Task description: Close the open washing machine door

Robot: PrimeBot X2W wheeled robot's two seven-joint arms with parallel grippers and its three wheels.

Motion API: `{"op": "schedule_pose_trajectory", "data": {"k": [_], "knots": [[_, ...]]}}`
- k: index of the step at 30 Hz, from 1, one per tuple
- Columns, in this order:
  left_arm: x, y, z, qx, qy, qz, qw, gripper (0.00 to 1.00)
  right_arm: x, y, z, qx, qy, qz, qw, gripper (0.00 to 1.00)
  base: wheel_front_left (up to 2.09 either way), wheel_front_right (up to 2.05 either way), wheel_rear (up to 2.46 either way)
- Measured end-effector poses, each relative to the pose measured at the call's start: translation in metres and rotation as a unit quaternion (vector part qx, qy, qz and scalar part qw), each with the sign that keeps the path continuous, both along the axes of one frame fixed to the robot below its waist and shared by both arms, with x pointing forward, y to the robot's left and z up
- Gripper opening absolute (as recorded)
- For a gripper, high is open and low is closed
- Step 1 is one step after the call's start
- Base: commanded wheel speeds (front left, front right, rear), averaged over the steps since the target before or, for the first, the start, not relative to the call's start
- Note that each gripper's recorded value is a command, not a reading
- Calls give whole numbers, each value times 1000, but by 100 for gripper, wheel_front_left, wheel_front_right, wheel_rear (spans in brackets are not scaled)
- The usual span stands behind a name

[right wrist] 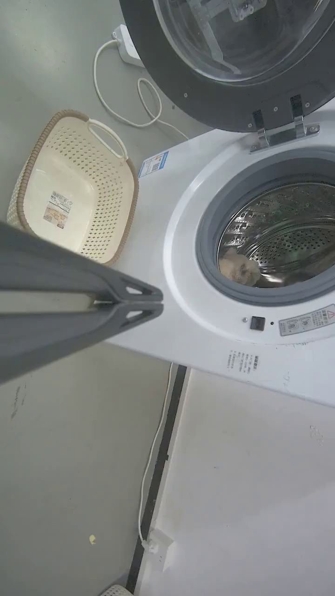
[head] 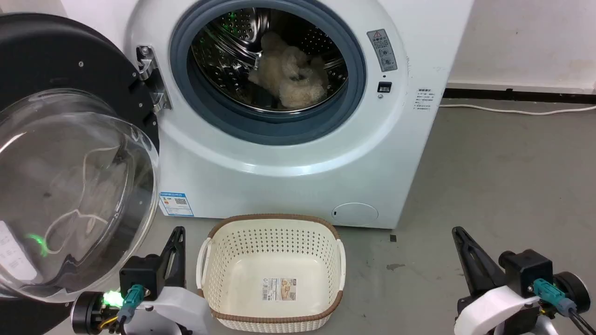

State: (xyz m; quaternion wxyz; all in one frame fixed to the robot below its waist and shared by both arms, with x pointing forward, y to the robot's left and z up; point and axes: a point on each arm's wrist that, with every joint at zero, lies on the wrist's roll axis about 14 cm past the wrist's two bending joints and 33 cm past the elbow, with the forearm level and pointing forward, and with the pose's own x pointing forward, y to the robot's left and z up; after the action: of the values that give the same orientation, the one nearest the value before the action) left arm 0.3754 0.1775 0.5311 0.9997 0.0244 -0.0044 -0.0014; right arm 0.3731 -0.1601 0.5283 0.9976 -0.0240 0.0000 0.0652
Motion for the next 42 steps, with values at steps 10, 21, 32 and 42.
{"op": "schedule_pose_trajectory", "data": {"k": [10,21,32,42], "knots": [[0,0,0,0,0,0,1000,0,0,0,0,0,0,0,1000,0,0,0,0],[0,0,0,0,0,0,1000,0,0,0,0,0,0,0,1000,0,0,0,0],[0,0,0,0,0,0,1000,100,0,0,0,0,0,0,1000,100,0,0,0],[-2,-3,2,0,-9,-5,1000,100,1,0,3,6,-10,1,1000,100,0,0,0]]}}
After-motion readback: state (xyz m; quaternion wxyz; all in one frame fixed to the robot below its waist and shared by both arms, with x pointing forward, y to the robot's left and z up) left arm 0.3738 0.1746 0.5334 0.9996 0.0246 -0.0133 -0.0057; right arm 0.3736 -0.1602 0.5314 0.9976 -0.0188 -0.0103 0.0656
